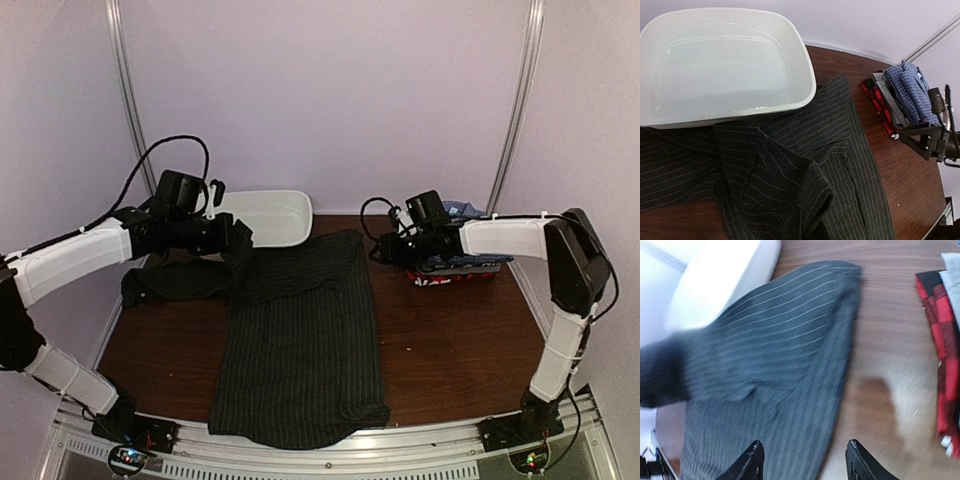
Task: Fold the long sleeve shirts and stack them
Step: Move the right arm to the center of the board with the 1/3-folded shirt, then place the sleeve of the 1/3-folded shirt.
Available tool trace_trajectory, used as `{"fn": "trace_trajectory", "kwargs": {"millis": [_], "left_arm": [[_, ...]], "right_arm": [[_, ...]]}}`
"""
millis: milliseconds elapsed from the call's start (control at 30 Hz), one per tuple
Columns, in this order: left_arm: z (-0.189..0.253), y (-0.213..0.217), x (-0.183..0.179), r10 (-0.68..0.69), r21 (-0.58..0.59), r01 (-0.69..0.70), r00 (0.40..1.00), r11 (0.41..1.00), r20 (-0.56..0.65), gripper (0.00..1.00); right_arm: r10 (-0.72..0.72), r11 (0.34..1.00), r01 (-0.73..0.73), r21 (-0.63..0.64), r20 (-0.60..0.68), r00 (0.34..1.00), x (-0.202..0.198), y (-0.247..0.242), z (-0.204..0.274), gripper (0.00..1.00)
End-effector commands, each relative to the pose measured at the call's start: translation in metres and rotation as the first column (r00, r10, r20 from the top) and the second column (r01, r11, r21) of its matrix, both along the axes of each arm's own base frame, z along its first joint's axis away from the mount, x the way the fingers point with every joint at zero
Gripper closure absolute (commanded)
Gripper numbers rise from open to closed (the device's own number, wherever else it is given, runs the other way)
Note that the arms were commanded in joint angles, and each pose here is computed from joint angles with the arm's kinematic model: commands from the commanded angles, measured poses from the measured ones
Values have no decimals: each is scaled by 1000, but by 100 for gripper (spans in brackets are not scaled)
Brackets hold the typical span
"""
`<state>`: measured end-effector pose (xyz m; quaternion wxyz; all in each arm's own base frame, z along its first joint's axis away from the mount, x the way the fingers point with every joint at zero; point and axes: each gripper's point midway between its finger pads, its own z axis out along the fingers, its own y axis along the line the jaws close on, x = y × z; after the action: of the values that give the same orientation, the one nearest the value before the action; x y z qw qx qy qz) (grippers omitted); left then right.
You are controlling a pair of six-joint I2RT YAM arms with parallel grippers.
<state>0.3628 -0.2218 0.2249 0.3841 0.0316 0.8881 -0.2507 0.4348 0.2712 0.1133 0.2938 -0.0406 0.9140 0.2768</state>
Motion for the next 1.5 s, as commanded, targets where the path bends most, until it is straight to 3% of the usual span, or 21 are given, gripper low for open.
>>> {"fn": "trace_trajectory", "kwargs": {"millis": [0, 467, 733, 1033, 1233, 1467], "left_arm": [[-12, -33, -4, -68, -30, 68, 998, 997, 2, 100], [-80, -136, -32, -293, -30, 292, 951, 956, -98, 100], [-87, -212, -40, -432, -18, 432, 898, 902, -88, 100], [-122, -266, -47, -547, -50, 545, 826, 837, -137, 100], [-160, -268, -48, -546, -32, 551, 814, 834, -200, 100], [-186, -260, -47, -515, 20, 537, 818, 843, -257, 100]], "right_arm": [[89, 994, -88, -62, 24, 996, -69, 5, 0, 44], [247, 967, -248, -54, -22, 969, -252, 16, -1, 45], [309, 947, -317, -54, -111, 945, -318, 23, -31, 47], [380, 919, -389, -54, -128, 916, -354, 32, -39, 42], [437, 887, -445, -121, -85, 895, -363, 40, -46, 36], [492, 846, -495, -196, -69, 868, -371, 46, -59, 38]]}}
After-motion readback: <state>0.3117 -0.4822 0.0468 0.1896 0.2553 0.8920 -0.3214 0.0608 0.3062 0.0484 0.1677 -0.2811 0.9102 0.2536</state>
